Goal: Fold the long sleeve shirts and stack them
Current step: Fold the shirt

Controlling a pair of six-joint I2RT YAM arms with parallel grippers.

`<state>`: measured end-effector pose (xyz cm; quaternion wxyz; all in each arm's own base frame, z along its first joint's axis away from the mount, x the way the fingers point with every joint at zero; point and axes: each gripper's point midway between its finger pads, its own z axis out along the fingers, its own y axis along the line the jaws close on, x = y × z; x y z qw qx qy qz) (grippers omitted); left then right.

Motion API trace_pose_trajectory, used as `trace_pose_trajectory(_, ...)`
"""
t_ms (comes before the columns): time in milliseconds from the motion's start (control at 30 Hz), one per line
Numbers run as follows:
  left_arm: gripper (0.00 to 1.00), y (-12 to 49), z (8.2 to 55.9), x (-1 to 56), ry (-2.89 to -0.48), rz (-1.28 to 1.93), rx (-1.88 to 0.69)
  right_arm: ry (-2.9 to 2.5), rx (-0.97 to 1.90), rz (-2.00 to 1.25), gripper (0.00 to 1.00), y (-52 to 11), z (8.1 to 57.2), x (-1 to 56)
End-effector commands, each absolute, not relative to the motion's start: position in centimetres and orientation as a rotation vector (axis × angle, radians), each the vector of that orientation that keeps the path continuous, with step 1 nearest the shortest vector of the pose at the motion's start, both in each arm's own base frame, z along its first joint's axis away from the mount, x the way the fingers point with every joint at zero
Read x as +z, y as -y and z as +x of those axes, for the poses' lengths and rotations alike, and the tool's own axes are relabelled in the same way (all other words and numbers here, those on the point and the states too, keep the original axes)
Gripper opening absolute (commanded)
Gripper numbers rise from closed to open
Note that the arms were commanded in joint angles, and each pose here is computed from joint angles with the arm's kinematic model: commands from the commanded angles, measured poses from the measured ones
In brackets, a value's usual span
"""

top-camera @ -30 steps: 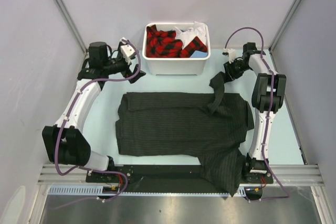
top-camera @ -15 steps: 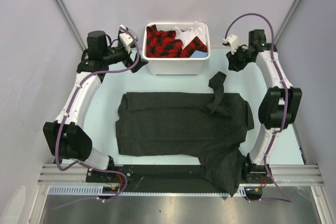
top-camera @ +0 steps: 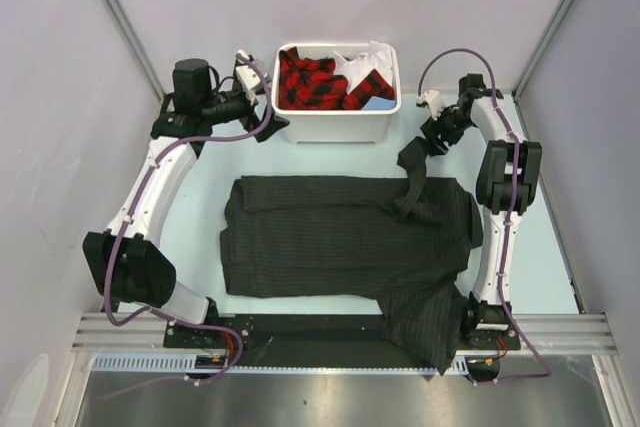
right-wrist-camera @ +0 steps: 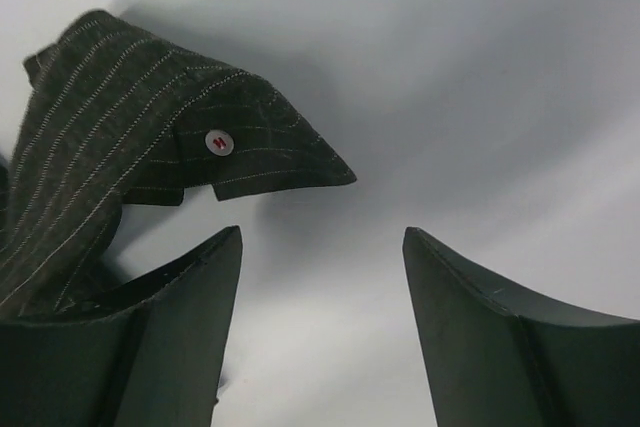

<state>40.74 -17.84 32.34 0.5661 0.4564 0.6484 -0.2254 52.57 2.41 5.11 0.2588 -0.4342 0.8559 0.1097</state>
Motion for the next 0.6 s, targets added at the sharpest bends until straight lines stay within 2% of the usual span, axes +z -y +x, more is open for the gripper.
trace_pose_trajectory(0,0.99,17.9,40.0,33.6,-1.466,1.129,-0.488,-2.227,0.244,-1.284,0.7,-3.4,54.0,6.4)
trace_pose_trajectory(200,0.99,17.8,39.4,30.2,-1.523,1.201,-0.507,-2.227,0.302,-1.31,0.68,-5.8,54.1,3.5)
trace_pose_trajectory(300,0.99,17.4,39.3,29.9,-1.522,1.209,-0.48,-2.216,0.311,-1.359,0.42,-6.4,53.5,3.4)
trace_pose_trajectory(333,0.99,17.4,39.2,29.9,-1.521,1.212,-0.476,-2.212,0.313,-1.405,0.2,-6.6,52.9,3.3)
trace_pose_trajectory(400,0.99,17.7,39.2,29.9,-1.511,1.219,-0.498,-2.216,0.303,-1.436,0.03,-6.4,52.2,4.1)
trace_pose_trajectory(500,0.98,19.1,39.2,29.8,-1.515,1.232,-0.518,-2.18,0.272,-1.458,0.0,-6.3,50.5,7.6)
trace_pose_trajectory(533,0.97,20.5,38.6,29.9,-1.47,1.288,-0.511,-2.113,0.217,-1.445,0.0,-6.9,50.2,11.6)
trace_pose_trajectory(567,0.98,21.2,38.2,29.9,-1.451,1.312,-0.499,-2.092,0.198,-1.445,0.0,-7.3,49.6,13.0)
